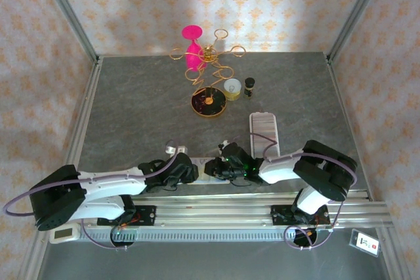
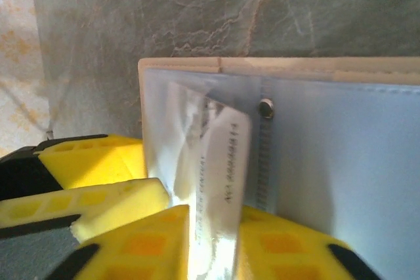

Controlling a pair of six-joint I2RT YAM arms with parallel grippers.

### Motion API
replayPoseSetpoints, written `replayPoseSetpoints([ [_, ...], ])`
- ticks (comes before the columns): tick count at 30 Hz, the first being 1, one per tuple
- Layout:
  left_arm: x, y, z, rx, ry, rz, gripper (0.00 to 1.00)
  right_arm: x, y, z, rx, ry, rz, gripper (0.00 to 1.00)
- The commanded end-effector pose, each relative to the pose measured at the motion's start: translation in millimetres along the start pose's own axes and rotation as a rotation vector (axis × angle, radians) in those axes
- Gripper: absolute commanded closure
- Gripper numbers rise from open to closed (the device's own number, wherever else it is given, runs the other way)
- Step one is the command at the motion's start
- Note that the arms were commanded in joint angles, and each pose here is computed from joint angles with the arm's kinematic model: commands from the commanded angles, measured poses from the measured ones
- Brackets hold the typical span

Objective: Put the credit cards into the card holder

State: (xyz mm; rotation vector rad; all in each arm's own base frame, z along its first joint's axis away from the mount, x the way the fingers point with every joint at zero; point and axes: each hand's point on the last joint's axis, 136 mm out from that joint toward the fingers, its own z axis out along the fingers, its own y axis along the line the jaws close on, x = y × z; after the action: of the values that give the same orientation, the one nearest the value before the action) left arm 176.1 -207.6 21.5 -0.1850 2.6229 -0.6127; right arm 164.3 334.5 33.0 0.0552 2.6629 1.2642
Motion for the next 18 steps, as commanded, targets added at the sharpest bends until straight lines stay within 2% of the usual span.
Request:
replayPoseSetpoints([
  [1,1,7,-1,0.011,0.003,-0.054,0.56,4,-28,-2,0.153,0.009,-0.038,0.72],
  [6,-2,6,-2,0.059,0.000,-0.105,0.56,-3,-24,-5,0.173,-0.012,-0.067,0.72],
  [11,1,3,0,0.098,0.019,-0.119,0.55,0,-24,4,0.166,0.020,-0.069,0.83],
  [18,6,-4,2,0.158,0.047,-0.141,0.56,4,-25,12,0.171,0.055,-0.076,0.87],
])
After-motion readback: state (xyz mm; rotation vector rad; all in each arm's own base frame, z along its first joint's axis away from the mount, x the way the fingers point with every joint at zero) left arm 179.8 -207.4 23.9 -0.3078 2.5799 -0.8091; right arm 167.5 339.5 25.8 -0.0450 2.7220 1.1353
